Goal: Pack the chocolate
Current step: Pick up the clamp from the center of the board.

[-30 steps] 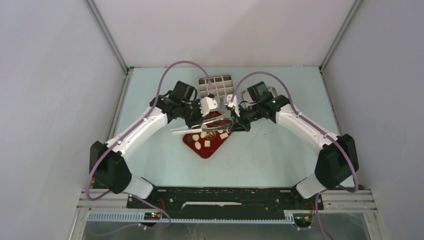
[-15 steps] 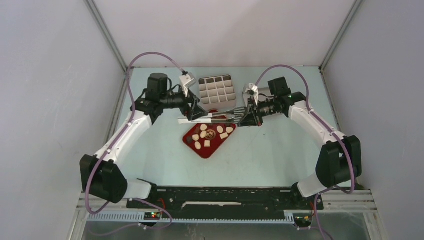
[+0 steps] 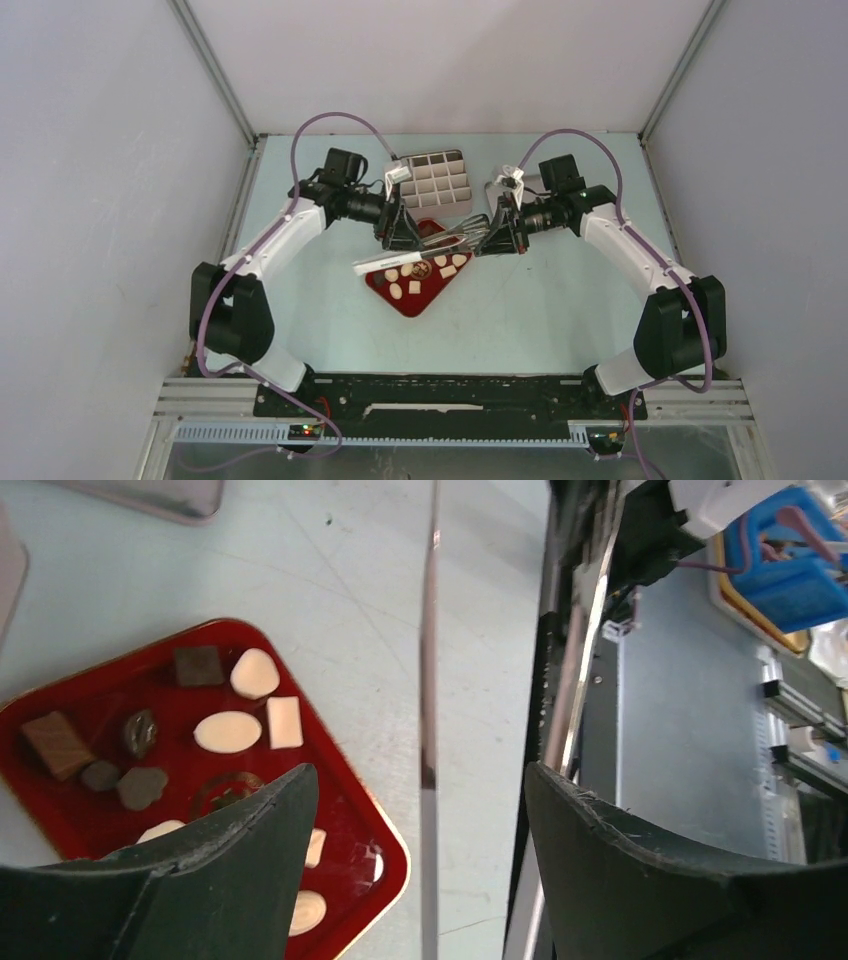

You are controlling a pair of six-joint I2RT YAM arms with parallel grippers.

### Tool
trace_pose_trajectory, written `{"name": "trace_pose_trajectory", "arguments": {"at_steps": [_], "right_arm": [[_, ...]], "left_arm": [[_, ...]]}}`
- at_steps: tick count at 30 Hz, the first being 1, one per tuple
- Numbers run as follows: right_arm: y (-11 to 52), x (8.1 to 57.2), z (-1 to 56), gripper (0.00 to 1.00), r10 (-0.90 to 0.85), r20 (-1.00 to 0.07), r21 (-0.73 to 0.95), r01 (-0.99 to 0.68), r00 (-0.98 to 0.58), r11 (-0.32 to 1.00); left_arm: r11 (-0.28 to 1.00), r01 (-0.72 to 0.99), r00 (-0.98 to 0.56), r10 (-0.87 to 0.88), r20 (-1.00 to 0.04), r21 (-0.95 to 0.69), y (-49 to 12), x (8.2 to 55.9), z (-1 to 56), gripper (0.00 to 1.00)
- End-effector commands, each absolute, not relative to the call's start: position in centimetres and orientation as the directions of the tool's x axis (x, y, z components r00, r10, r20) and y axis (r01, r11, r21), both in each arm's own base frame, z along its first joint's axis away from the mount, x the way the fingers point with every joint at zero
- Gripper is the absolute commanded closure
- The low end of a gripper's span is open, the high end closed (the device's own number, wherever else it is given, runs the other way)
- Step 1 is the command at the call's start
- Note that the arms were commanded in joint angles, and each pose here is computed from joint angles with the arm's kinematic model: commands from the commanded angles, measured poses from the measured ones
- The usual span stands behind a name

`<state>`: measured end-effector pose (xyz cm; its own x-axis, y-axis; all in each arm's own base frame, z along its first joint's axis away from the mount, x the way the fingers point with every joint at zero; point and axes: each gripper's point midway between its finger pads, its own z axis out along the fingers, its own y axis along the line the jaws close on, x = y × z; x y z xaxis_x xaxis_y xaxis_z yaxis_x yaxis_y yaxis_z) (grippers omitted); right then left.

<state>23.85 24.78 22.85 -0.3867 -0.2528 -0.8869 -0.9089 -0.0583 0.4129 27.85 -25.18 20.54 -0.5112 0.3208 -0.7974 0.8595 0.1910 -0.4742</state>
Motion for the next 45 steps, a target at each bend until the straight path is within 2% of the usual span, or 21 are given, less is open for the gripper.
{"name": "trace_pose_trajectory", "arguments": {"at_steps": [1, 4, 7, 9, 15, 21, 28, 35, 45], "right_arm": [[24.7, 24.0, 23.9, 1.00, -0.211, -0.911, 0.379, -0.921, -0.354, -0.091], [24.6, 23.7, 23.3, 1.00, -0.215, -0.904, 0.396, -0.913, -0.369, -0.100], [24.5, 23.7, 23.4, 1.00, -0.210, -0.903, 0.403, -0.910, -0.376, -0.103], [24.3, 23.9, 23.7, 1.00, -0.197, -0.903, 0.407, -0.908, -0.382, -0.102], [23.9, 24.2, 24.2, 1.00, -0.168, -0.897, 0.431, -0.895, -0.410, -0.117], [24.0, 24.6, 24.2, 1.00, -0.168, -0.893, 0.438, -0.893, -0.418, -0.105], [24.0, 24.6, 24.5, 1.00, -0.163, -0.896, 0.434, -0.894, -0.414, -0.111], [23.6, 24.8, 23.8, 1.00, -0.162, -0.890, 0.444, -0.891, -0.427, -0.091], [23.5, 25.5, 22.5, 0.99, -0.174, -0.875, 0.466, -0.883, -0.452, -0.054]], "left_arm": [[0.064, 0.871, -0.483, 0.291, -0.826, -0.487, -25.9, 26.3, 23.8, 0.20], [0.134, 0.840, -0.542, 0.176, -0.822, -0.526, -25.9, 28.5, 25.0, 0.17], [0.121, 0.812, -0.578, 0.036, -0.815, -0.571, -25.8, 30.0, 27.1, 0.14], [0.098, 0.803, -0.595, 0.059, -0.802, -0.588, -25.9, 29.6, 26.7, 0.14], [0.168, 0.797, -0.601, 0.118, -0.791, -0.580, -25.8, 29.3, 24.0, 0.12], [0.099, 0.815, -0.577, 0.225, -0.785, -0.571, -26.9, 26.8, 22.9, 0.12], [0.095, 0.790, -0.606, 0.274, -0.747, -0.606, -27.6, 26.2, 21.8, 0.15], [0.011, 0.759, -0.632, 0.255, -0.732, -0.651, -28.1, 25.7, 22.7, 0.30], [0.000, 0.773, -0.613, 0.257, -0.747, -0.634, -28.0, 25.3, 22.8, 0.66]]}}
